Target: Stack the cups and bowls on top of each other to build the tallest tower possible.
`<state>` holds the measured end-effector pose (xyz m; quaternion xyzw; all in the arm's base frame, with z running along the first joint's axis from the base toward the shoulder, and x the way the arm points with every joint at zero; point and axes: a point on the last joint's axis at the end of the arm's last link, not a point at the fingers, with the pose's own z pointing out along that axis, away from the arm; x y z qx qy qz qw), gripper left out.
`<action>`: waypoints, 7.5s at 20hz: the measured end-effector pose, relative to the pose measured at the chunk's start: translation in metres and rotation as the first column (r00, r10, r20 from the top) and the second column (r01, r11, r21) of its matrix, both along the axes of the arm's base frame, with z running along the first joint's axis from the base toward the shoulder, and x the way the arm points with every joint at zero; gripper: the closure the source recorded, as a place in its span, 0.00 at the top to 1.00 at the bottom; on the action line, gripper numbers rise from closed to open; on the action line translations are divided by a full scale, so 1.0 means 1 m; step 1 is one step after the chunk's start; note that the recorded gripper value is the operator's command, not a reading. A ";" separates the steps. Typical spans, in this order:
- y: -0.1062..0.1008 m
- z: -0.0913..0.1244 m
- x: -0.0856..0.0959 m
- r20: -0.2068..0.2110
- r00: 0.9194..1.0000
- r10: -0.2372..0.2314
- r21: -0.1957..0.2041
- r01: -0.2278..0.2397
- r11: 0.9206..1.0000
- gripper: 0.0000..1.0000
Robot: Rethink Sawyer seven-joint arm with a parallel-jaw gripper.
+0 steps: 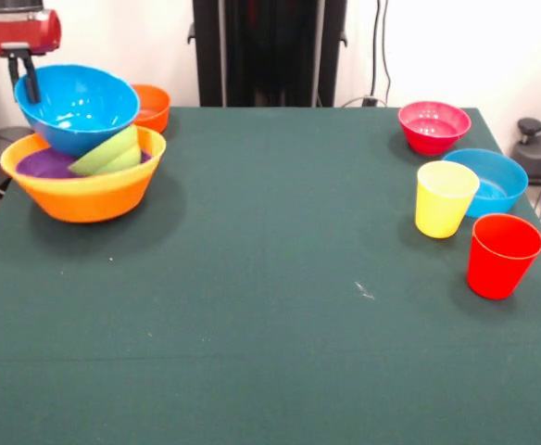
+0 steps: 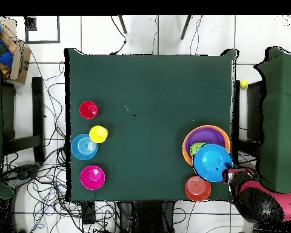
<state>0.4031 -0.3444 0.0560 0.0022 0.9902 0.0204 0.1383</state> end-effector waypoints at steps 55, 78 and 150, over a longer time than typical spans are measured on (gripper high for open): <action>0.029 0.064 0.078 -0.171 0.981 -0.092 0.025 0.097 0.995 0.00; 0.024 0.045 0.078 -0.169 0.981 -0.094 0.052 0.104 0.993 0.00; 0.329 0.026 0.081 -0.133 0.913 -0.385 -0.234 0.349 0.907 1.00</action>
